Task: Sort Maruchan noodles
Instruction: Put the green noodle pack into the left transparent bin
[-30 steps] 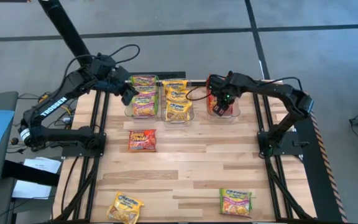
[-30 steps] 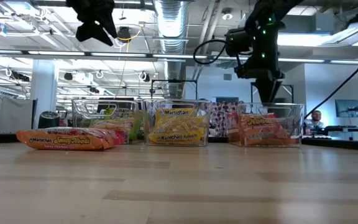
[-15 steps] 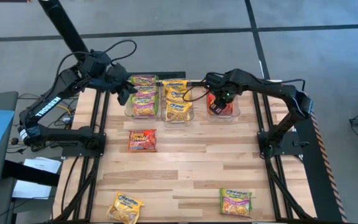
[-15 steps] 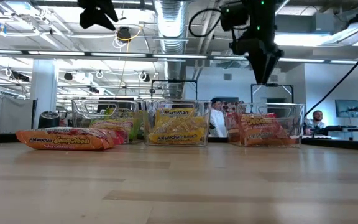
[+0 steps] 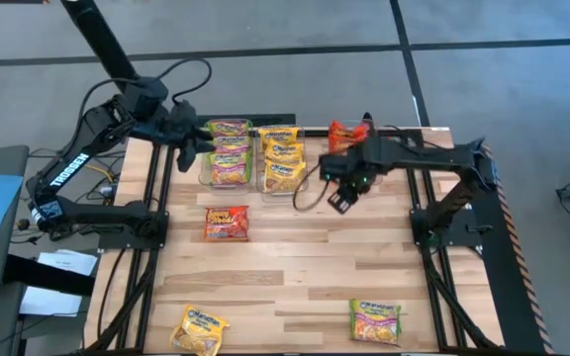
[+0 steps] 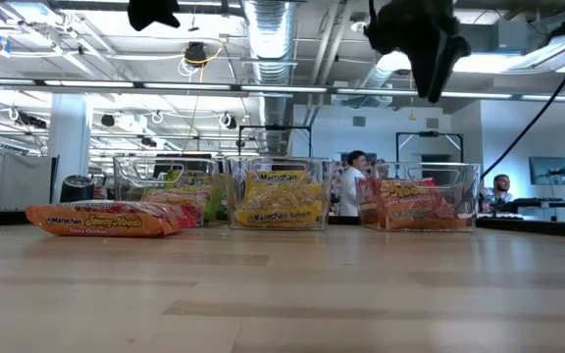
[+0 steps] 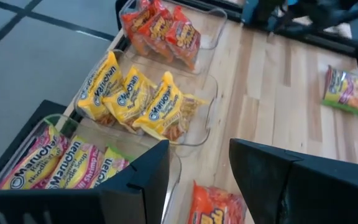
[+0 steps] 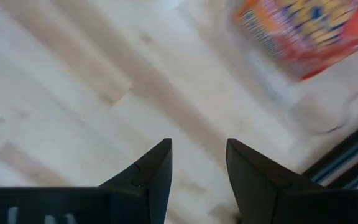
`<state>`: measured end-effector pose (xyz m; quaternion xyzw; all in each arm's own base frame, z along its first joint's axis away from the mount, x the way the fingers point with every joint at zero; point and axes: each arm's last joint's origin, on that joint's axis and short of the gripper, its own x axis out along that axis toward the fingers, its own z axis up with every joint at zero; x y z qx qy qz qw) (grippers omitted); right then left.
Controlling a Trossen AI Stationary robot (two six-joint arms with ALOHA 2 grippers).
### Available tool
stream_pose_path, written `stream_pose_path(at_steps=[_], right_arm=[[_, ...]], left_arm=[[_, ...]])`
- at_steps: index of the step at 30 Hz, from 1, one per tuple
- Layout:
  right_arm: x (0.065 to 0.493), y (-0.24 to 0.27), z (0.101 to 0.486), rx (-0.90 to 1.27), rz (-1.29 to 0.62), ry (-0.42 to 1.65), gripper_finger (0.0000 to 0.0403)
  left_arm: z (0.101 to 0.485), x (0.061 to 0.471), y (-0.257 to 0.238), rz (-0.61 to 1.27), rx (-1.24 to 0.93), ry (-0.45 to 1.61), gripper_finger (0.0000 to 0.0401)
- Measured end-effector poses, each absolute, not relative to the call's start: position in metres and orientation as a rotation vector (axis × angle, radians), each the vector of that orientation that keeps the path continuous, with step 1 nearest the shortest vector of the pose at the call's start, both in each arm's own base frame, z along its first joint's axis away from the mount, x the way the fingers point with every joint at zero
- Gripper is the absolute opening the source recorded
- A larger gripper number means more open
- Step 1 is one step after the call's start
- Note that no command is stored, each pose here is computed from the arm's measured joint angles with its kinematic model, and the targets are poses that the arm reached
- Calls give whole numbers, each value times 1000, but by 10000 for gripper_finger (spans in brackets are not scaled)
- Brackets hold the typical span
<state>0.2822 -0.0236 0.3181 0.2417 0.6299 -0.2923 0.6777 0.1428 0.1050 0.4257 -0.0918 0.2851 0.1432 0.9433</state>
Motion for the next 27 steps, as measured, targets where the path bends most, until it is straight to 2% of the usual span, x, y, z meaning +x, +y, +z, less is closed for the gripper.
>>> stream_pose_path(at_steps=[10, 21, 27], right_arm=[[283, 55, 315, 589, -507, 1467, 182], [276, 125, 298, 646, -415, 1615, 251], [279, 161, 272, 630, -327, 1775, 261]], left_arm=[[420, 143, 98, 251, -197, 647, 153], [418, 148, 86, 180, -202, 682, 153], [416, 149, 80, 156, -202, 715, 153]])
